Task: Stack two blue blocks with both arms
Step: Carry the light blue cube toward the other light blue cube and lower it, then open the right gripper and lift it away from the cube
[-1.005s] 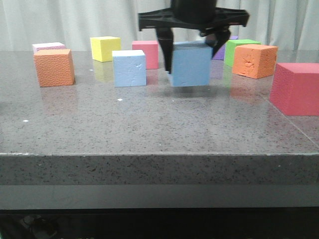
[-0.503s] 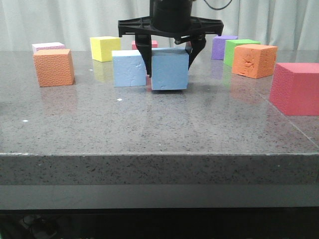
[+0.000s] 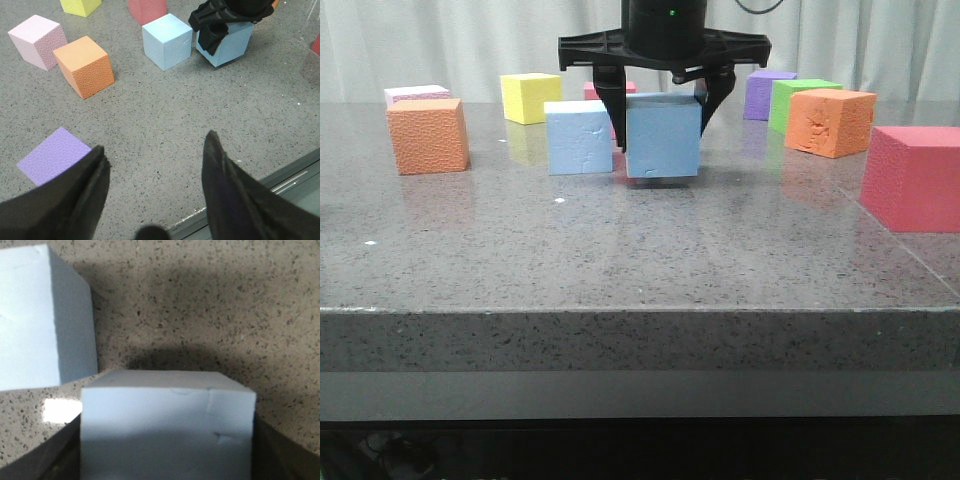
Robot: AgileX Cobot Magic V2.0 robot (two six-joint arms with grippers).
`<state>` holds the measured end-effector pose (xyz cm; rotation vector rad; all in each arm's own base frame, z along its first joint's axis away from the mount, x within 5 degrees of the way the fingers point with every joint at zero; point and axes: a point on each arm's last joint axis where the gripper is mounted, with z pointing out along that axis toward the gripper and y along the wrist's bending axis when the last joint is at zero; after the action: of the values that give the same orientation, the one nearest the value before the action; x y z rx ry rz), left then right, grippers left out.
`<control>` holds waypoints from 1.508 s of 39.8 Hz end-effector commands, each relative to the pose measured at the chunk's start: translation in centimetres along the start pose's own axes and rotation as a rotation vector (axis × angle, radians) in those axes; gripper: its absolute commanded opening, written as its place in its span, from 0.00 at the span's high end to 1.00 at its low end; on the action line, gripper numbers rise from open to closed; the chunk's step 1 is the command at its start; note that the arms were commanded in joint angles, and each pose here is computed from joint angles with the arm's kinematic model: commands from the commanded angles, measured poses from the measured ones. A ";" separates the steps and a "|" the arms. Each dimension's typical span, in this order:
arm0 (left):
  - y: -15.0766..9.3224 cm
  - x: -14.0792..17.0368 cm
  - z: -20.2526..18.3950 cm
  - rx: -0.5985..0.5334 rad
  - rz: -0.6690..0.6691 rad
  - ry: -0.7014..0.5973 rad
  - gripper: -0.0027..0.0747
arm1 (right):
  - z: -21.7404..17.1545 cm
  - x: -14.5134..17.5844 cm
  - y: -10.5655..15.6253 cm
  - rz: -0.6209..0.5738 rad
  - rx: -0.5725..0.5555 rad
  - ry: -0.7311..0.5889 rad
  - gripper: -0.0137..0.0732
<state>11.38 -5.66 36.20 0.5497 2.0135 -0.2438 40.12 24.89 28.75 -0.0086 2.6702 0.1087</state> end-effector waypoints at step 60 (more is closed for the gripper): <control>0.0 -1.4 -0.5 0.003 -0.001 -0.093 0.45 | -18.8 0.4 -5.0 -0.239 -0.066 -0.223 0.23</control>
<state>11.38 -5.66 36.20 0.5497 2.0135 -0.2438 34.60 21.21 40.17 -0.2462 2.4931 0.1497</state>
